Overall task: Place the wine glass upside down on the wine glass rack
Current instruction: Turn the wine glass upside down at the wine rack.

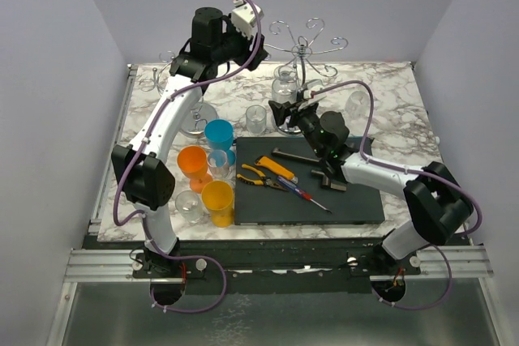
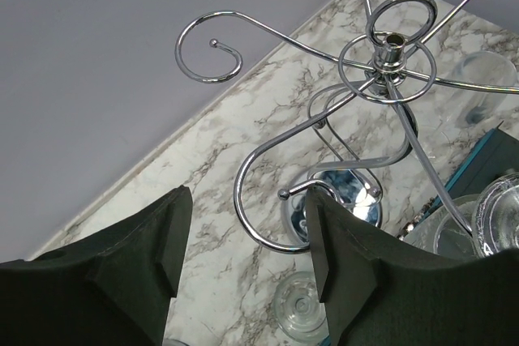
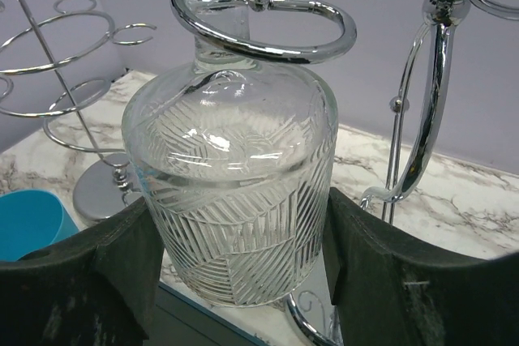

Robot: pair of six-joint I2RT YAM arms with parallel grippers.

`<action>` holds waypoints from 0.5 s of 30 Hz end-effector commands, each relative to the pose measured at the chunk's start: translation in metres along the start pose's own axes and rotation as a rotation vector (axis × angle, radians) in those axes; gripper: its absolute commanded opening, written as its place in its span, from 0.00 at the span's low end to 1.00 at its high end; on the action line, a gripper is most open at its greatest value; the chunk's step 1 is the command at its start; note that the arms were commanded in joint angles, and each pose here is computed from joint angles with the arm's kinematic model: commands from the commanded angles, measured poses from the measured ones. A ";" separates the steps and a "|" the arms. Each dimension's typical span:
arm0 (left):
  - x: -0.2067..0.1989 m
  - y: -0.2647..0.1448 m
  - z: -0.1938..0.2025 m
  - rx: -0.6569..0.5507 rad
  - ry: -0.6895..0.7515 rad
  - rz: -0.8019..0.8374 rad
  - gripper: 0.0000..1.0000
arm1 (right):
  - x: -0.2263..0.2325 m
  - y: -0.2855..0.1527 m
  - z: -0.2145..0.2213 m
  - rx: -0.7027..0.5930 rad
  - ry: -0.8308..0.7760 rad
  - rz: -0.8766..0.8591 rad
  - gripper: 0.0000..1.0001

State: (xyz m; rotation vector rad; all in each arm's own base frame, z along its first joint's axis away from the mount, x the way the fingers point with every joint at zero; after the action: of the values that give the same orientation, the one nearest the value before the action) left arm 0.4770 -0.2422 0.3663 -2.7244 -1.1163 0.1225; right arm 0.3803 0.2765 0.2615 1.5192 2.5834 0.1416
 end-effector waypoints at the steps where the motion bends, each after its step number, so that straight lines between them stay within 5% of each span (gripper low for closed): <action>1: 0.003 0.005 0.007 0.026 -0.007 -0.025 0.63 | 0.004 0.009 -0.022 -0.089 -0.035 -0.021 0.01; 15: 0.008 0.017 0.006 0.026 0.007 -0.061 0.61 | -0.015 -0.016 -0.027 -0.216 0.010 0.082 0.01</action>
State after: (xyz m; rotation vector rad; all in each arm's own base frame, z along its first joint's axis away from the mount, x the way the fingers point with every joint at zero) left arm 0.4828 -0.2468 0.3661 -2.7139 -1.1327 0.1147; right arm 0.3753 0.2611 0.2589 1.5425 2.4828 0.2319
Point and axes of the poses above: each gripper's point midway between its finger pads, its own y axis out along the fingers, its own x axis along the line the jaws close on, z = x × y, the point moved 2 cm from there along -y, back along the fingers, and after that the axes turned 5 degrees about -y, right-handed, at the moved point
